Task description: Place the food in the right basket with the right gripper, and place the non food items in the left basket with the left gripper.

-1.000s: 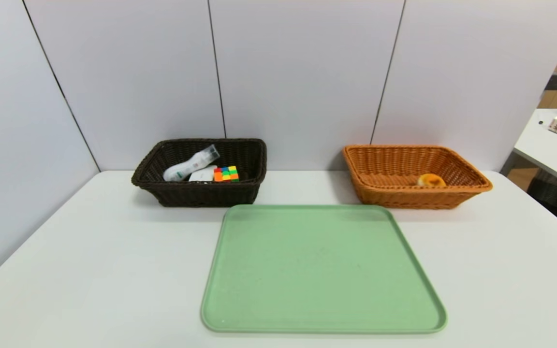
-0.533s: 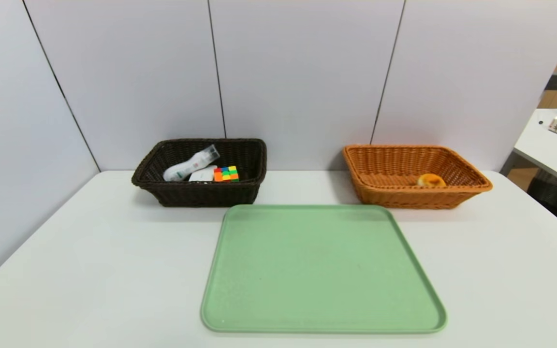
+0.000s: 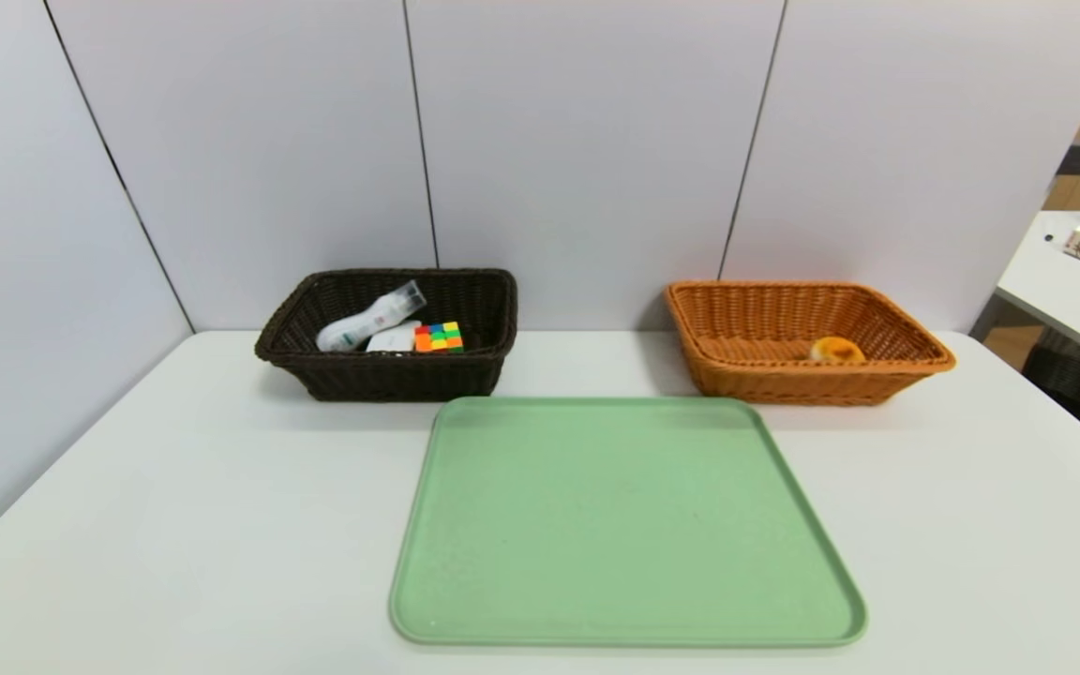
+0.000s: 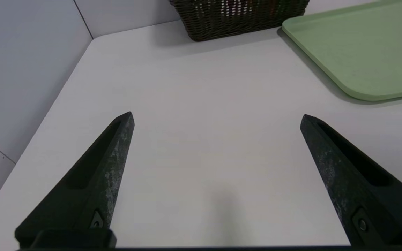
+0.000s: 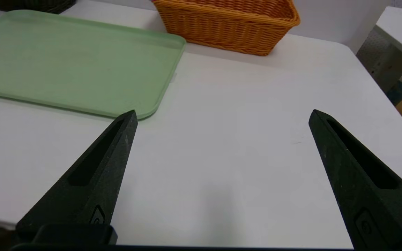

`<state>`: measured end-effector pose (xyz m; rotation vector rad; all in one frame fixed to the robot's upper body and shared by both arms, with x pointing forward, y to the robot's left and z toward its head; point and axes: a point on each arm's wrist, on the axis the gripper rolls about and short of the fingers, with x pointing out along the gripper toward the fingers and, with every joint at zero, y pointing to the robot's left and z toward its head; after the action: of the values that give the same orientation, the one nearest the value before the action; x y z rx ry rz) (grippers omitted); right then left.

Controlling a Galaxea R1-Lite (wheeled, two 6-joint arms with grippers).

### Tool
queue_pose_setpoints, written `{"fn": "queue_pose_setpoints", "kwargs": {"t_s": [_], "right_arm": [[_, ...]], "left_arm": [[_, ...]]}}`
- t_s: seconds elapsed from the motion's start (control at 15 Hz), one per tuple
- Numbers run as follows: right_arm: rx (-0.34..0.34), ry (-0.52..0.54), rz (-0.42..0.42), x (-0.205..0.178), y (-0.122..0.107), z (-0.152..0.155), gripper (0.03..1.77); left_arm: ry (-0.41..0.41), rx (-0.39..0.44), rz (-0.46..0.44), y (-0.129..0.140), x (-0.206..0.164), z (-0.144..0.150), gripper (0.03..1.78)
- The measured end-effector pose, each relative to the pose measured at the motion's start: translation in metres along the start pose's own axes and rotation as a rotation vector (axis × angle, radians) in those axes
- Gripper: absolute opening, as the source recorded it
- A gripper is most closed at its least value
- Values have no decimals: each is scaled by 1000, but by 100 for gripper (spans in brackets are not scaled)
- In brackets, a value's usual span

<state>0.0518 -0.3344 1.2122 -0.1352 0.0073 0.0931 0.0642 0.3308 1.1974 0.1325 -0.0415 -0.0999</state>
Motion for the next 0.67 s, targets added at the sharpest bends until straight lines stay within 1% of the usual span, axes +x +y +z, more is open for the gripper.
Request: {"fn": "queue_pose_setpoints", "kwargs": {"t_s": [0.07,0.2,0.27,0.33,0.47,0.6,0.67], "right_arm": [[-2,-18,-12,5,0,-6,170],[-5,-47,-34,13,1,-17,170],[-4,-48,-51,15,0,-21,170],[-1,-37,-63,16,1,-24,170],[1,-15,-61,17,1,-28,170],[32,-9,-53,17,1,-29,170],[34,-9,-51,17,1,-29,170]], "left_arm": [[-16,0,16,0,1,-2,169],[4,-3,43,0,3,-7,169],[34,-14,52,0,4,-13,169],[39,-36,57,0,4,-14,169],[43,-44,57,0,4,-15,169],[44,-59,58,0,4,-15,169],[44,-71,62,0,4,-15,169]]}}
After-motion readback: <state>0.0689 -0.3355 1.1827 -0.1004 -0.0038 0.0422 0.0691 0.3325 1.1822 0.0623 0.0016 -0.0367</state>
